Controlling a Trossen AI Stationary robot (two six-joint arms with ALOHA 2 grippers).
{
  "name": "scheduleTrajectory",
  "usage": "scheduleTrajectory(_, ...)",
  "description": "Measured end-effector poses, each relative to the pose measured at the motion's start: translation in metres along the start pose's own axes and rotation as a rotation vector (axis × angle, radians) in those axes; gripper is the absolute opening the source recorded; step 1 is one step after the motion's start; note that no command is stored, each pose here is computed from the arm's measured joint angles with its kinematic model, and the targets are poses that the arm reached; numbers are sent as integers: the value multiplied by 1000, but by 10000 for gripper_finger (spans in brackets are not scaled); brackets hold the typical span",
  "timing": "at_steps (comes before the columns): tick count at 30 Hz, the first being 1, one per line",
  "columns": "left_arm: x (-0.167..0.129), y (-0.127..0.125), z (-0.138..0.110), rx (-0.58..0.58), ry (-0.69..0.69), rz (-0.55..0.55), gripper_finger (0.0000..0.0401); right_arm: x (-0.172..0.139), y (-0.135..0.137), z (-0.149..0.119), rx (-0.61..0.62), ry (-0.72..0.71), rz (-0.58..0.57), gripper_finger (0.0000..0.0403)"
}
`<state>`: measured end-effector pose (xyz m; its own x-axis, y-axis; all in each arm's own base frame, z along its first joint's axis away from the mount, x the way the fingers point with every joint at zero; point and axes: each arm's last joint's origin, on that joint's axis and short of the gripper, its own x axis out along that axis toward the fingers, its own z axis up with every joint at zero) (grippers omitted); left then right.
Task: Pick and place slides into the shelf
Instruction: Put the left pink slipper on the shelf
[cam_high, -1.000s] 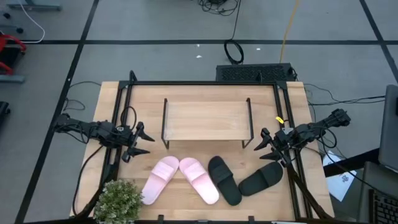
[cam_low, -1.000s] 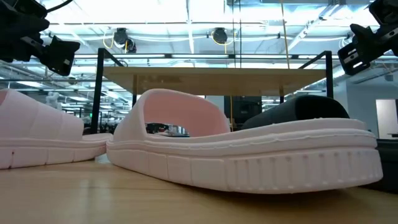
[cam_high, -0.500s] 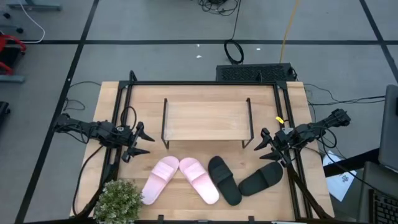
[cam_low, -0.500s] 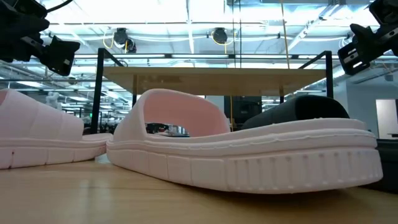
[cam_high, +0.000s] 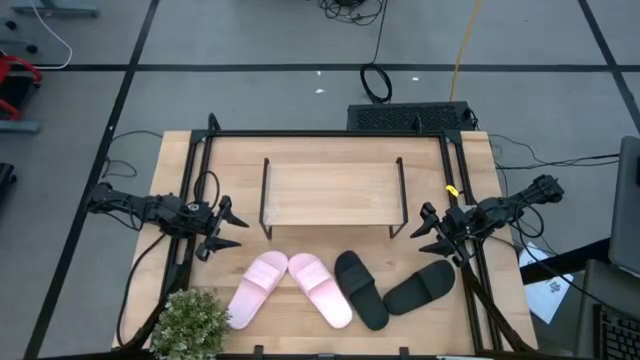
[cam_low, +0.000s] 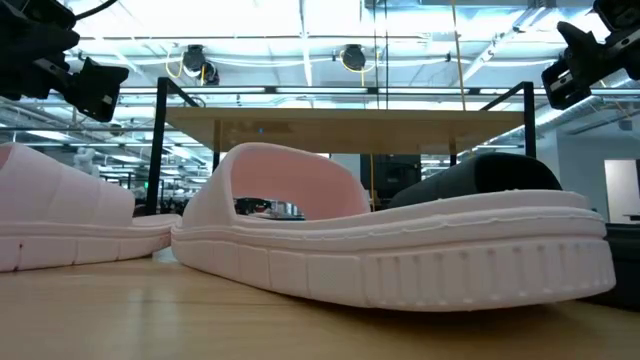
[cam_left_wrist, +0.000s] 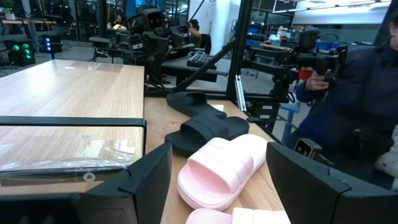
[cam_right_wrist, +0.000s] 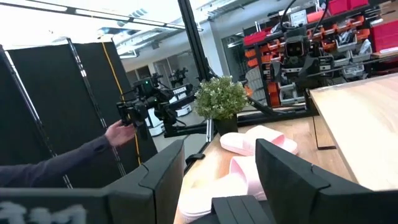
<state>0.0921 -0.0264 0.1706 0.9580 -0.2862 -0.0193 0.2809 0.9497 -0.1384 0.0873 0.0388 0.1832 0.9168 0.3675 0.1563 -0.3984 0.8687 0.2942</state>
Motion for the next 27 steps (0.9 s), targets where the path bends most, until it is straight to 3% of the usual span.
scheduleTrajectory(12,0,2,2,13,-25,64,257,-2,6,20,-97,-207,51,190)
scheduleTrajectory(19,-1,0,16,-29,-174,52,257,-4,10,33,-166,-349,72,189)
scheduleTrajectory(27,-5,-2,31,-33,-335,29,257,1,10,35,-232,-378,55,190)
